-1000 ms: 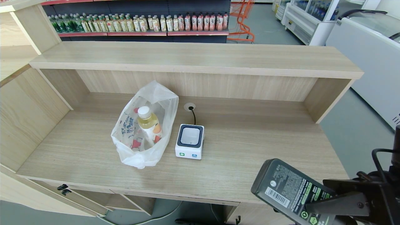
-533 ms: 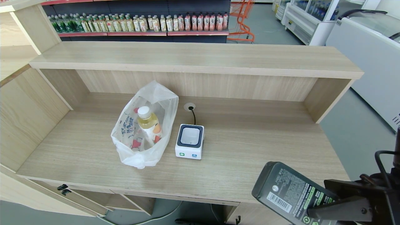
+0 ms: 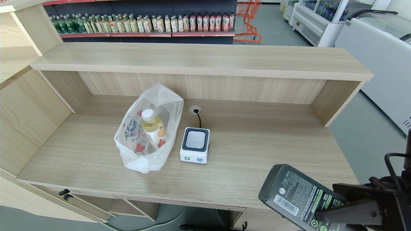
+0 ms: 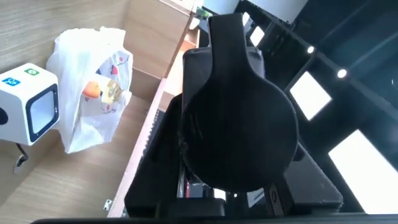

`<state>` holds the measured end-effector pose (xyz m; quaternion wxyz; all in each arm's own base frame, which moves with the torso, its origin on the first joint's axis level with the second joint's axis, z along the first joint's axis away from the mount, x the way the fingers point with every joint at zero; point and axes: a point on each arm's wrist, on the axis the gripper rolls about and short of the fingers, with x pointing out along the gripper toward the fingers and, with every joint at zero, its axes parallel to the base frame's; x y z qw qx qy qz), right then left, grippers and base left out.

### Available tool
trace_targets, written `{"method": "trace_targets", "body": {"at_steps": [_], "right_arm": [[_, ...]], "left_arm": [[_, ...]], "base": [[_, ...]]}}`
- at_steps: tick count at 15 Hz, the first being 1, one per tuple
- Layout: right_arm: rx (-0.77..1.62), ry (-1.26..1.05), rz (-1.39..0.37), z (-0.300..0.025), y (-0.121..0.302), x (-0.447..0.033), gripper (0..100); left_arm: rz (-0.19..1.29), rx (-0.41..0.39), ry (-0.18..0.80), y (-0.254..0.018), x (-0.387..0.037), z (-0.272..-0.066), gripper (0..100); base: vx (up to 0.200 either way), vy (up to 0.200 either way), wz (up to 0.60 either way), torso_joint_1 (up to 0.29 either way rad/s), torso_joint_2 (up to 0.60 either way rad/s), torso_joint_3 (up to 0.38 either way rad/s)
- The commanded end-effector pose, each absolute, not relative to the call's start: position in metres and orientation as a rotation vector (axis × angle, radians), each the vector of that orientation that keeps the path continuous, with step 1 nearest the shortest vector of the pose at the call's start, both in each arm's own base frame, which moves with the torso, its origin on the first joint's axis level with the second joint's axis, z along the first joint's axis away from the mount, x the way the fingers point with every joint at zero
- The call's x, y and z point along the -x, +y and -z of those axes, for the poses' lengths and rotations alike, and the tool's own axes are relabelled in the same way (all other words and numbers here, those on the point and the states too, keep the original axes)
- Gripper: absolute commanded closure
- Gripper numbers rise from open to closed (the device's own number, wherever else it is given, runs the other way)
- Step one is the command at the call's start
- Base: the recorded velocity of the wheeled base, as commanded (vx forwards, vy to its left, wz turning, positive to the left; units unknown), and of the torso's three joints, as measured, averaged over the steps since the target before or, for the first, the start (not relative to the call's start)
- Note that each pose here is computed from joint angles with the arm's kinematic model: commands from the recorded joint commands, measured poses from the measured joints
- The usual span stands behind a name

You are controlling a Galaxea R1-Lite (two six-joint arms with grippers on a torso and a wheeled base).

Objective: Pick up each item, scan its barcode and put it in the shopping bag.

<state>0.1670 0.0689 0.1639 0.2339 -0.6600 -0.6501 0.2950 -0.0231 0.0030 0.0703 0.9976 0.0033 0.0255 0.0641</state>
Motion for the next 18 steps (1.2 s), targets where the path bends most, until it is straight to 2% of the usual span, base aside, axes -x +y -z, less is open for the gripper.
{"method": "trace_targets", "body": {"at_steps": [1, 3, 4, 5, 6, 7, 8, 9, 11, 15, 18], "right_arm": [[1.792, -1.743, -0.809, -0.182, 0.068, -0.173, 100], [1.752, -1.537, -0.814, -0.225, 0.065, -0.187, 100], [1.742, -1.413, -0.81, -0.233, 0.059, -0.19, 100], [1.596, -0.992, -0.821, -0.232, 0.036, -0.191, 100], [1.44, -0.778, -0.817, -0.227, 0.028, -0.183, 100], [1.362, -0.72, -0.83, -0.226, 0.027, -0.179, 100], [1.162, -0.615, -0.912, -0.218, 0.022, -0.176, 100], [1.06, -0.521, -0.903, -0.218, 0.014, -0.179, 100], [0.594, -0.245, -0.92, -0.217, 0.008, -0.181, 100], [-0.22, 0.176, -0.675, -0.217, 0.034, -0.202, 100], [-0.552, 0.359, -0.658, -0.209, 0.052, -0.211, 100]], "left_arm": [[-0.129, -0.006, 0.051, 0.003, 0.023, -0.07, 0], [-0.129, -0.006, 0.051, 0.003, 0.023, -0.07, 0], [-0.129, -0.006, 0.051, 0.003, 0.023, -0.07, 0], [-0.129, -0.006, 0.051, 0.003, 0.023, -0.07, 0], [-0.129, -0.006, 0.049, 0.003, 0.023, -0.07, 0], [-0.129, -0.006, 0.051, 0.003, 0.023, -0.07, 0], [-0.129, -0.006, 0.051, 0.003, 0.023, -0.07, 0], [-0.129, -0.006, 0.051, 0.003, 0.023, -0.07, 0], [-0.129, -0.006, 0.051, 0.003, 0.023, -0.07, 0], [-0.129, -0.006, 0.051, 0.003, 0.023, -0.07, 0], [-0.129, -0.006, 0.051, 0.003, 0.023, -0.07, 0]], "base": [[0.0, 0.0, 0.0, 0.0, 0.0, 0.0], [0.0, 0.0, 0.0, 0.0, 0.0, 0.0], [0.0, 0.0, 0.0, 0.0, 0.0, 0.0], [0.0, 0.0, 0.0, 0.0, 0.0, 0.0], [0.0, 0.0, 0.0, 0.0, 0.0, 0.0], [0.0, 0.0, 0.0, 0.0, 0.0, 0.0], [0.0, 0.0, 0.0, 0.0, 0.0, 0.0], [0.0, 0.0, 0.0, 0.0, 0.0, 0.0], [0.0, 0.0, 0.0, 0.0, 0.0, 0.0], [0.0, 0.0, 0.0, 0.0, 0.0, 0.0], [0.0, 0.0, 0.0, 0.0, 0.0, 0.0]]}}
